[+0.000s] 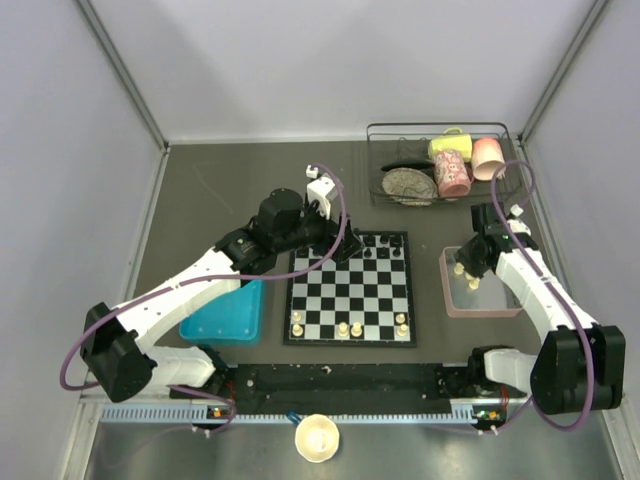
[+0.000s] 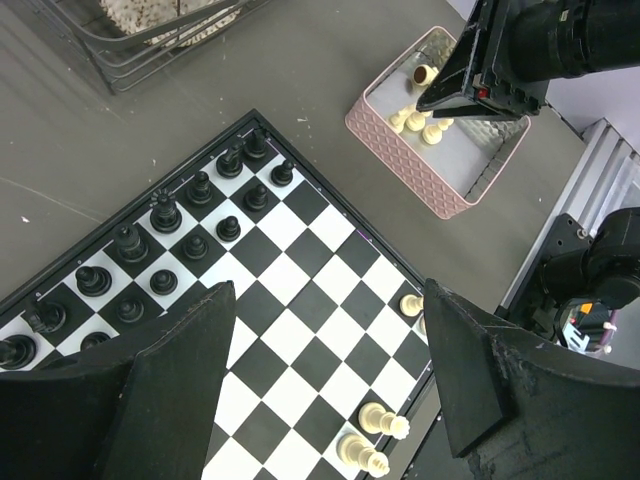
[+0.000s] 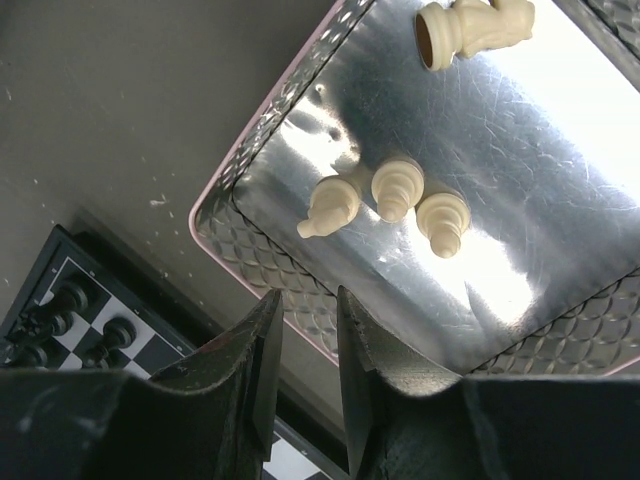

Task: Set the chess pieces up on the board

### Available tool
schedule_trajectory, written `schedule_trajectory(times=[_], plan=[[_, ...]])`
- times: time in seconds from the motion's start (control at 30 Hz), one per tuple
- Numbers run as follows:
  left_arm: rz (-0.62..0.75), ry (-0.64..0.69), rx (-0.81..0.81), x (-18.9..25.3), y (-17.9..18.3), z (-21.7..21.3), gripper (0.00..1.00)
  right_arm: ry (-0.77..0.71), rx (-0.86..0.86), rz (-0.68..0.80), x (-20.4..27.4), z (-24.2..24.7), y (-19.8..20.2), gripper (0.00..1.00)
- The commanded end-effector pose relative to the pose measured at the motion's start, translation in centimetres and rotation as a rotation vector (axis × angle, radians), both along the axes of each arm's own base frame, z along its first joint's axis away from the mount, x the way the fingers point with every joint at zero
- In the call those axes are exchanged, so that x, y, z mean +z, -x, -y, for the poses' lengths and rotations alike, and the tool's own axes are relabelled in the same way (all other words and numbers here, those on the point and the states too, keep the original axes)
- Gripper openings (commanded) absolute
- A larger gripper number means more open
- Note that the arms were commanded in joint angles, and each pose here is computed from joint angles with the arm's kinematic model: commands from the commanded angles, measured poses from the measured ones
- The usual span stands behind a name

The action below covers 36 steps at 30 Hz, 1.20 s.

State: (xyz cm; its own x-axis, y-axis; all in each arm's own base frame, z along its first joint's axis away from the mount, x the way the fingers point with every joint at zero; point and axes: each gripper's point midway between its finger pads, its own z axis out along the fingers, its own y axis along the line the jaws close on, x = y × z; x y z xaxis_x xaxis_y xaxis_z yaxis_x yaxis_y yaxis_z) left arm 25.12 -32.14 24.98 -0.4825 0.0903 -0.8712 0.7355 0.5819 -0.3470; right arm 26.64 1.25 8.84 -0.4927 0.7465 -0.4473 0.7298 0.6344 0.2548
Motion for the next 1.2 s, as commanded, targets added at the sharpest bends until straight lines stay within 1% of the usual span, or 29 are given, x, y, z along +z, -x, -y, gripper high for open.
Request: schedule_trajectory(times=[0.0, 0.27, 0.57, 0.6, 0.93, 1.0, 1.17], plan=[[0.054, 0.033, -0.001, 1.4, -0.6, 0.5, 0.80, -0.034, -0.077, 0.027, 0.2, 0.3, -0.3, 0.28], [0.061, 0.030, 0.003, 1.4, -0.6, 0.3, 0.80, -0.062, -0.108, 0.018, -0.1, 0.2, -0.3, 0.28], [0.058, 0.025, 0.002, 1.2, -0.7, 0.4, 0.81, -0.065, -0.114, 0.002, -0.7, 0.3, 0.1, 0.36], [0.062, 0.027, 0.000, 1.3, -0.7, 0.5, 0.81, -0.066, -0.115, -0.002, -0.7, 0.3, 0.2, 0.39], [0.062, 0.020, 0.005, 1.0, -0.8, 0.4, 0.81, -0.055, -0.121, -0.016, -1.0, 1.0, 0.0, 0.42], [0.060, 0.018, 0.005, 0.9, -0.8, 0.4, 0.81, -0.053, -0.126, -0.016, -1.0, 1.2, 0.0, 0.45], [0.065, 0.014, 0.009, 0.8, -0.8, 0.3, 0.81, -0.048, -0.132, -0.019, -1.2, 1.5, -0.2, 0.45]])
